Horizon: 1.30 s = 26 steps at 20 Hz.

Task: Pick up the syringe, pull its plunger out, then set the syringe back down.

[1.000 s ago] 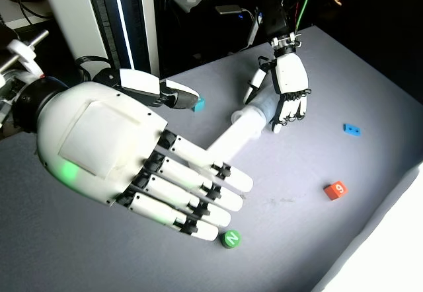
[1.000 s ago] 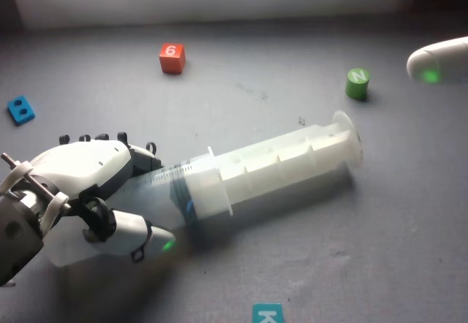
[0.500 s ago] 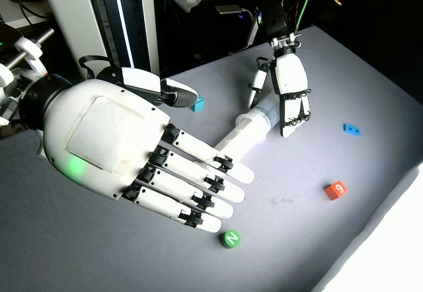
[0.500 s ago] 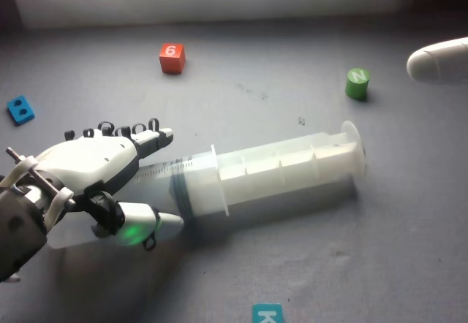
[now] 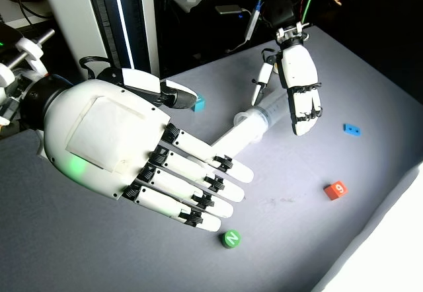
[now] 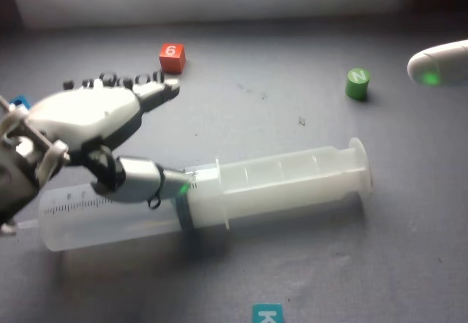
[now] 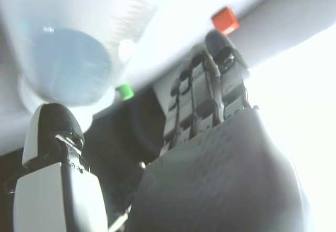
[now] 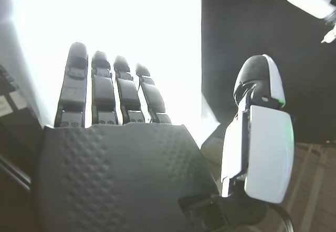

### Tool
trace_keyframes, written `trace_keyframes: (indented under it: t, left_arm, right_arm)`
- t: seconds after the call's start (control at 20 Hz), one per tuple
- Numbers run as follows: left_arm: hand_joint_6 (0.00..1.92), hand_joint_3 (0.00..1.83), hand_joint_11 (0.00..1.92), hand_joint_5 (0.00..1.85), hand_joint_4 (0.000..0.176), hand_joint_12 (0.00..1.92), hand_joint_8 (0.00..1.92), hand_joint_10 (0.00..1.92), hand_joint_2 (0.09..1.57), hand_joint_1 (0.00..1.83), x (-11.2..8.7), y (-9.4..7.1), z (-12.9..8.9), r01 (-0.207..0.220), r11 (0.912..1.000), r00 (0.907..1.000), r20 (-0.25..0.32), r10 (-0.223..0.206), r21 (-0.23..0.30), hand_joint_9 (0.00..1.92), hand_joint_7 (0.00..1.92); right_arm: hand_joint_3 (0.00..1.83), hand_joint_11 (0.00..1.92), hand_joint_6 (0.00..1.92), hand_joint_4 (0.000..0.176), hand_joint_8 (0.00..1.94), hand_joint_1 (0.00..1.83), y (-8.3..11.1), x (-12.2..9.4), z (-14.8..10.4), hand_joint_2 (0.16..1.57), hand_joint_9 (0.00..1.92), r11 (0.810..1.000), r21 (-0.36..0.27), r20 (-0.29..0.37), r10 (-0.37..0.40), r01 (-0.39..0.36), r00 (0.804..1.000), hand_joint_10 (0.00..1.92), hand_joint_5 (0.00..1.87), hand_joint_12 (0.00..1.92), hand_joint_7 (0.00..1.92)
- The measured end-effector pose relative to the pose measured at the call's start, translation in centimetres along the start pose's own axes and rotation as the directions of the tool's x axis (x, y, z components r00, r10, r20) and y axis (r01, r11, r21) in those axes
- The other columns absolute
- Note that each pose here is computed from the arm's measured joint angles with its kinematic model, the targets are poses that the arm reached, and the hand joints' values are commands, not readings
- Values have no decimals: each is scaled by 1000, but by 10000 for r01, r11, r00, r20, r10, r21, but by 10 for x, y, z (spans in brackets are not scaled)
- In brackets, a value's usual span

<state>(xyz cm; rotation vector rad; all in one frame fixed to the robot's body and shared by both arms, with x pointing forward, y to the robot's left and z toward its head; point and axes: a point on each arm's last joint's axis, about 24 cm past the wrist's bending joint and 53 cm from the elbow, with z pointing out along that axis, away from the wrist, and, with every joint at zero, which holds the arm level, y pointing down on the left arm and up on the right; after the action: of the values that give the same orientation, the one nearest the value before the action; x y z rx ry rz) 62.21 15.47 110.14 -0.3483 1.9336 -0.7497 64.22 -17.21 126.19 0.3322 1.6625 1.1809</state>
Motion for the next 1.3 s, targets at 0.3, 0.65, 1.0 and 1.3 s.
trace_keyframes:
  t: [0.3, 0.65, 1.0, 1.3]
  left_arm:
    - [7, 0, 0, 144, 0, 652, 6, 8, 1056, 682, -19, -58, -4, -885, 9857, 9953, -259, 931, 1437, 259, 227]
    - [192, 3, 198, 538, 0, 1311, 696, 941, 996, 789, -40, -125, -24, -2334, 9172, 9691, -6, 2468, 3230, 402, 484]
    - [1920, 6, 1642, 1384, 0, 1921, 1921, 1921, 1067, 515, -52, -147, -34, -2384, 8969, 9668, 40, 2553, 3724, 1572, 1512]
    - [1921, 10, 1822, 1546, 167, 1921, 1921, 1921, 1267, 1171, -52, -146, -34, -2302, 8996, 9688, 3, 2477, 3711, 1728, 1652]
  right_arm:
    - [0, 0, 0, 0, 3, 435, 1, 0, 0, 965, 57, 9999, -59, -13, -112, 112, 9999, 6, 0, 256, 35]
    - [0, 0, 28, 0, 38, 574, 16, 6, -1, 976, 418, 9962, -617, -63, -619, 614, 9981, 191, 346, 1201, 469]
    - [0, 1078, 1920, 0, 1940, 519, 21, 9, -2, 955, 905, 9898, -911, -106, -1113, 1099, 9937, 1921, 690, 1921, 834]
    - [20, 1900, 1921, 88, 1941, 1034, 23, 9, -2, 1387, 1753, 9881, -972, -116, -1209, 1192, 9926, 1921, 1542, 1921, 1669]
